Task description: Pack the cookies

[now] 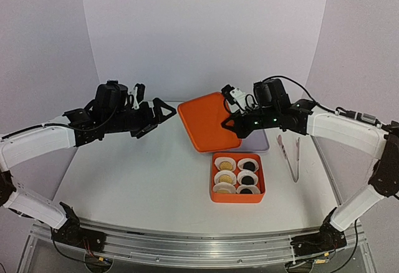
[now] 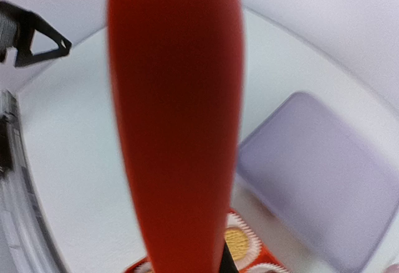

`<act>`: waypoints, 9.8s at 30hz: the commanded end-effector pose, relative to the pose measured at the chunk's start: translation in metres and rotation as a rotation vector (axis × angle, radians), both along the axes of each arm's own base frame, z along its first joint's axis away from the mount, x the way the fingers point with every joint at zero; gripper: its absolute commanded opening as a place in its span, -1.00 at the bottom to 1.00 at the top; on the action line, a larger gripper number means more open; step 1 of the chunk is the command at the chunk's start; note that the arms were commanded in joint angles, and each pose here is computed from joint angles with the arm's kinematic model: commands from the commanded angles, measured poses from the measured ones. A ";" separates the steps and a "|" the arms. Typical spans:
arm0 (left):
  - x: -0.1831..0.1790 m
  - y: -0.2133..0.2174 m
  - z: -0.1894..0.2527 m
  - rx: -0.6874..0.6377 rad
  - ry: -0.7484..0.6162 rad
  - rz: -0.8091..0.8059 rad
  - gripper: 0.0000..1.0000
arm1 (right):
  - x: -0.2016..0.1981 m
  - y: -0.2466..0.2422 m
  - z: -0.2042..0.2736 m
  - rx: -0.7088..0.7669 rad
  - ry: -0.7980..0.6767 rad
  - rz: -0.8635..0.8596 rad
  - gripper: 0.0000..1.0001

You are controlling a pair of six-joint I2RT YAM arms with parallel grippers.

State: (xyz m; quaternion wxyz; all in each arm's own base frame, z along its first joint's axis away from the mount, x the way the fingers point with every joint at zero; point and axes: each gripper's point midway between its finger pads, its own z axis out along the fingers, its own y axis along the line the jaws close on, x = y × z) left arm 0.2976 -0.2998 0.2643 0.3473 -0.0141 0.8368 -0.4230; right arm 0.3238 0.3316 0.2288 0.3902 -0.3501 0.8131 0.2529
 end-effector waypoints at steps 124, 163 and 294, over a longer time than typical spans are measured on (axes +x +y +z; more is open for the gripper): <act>-0.061 -0.037 0.095 -0.678 -0.260 -0.481 -1.00 | -0.036 0.019 0.087 0.787 0.584 0.037 0.47; 0.000 -0.031 -0.056 -0.110 0.102 -0.138 0.99 | -0.085 -0.097 -0.010 0.636 0.927 -0.307 -1.00; -0.007 -0.164 -0.166 -0.003 0.317 -0.490 0.88 | -0.024 -0.078 -0.099 0.671 1.017 -0.106 -0.87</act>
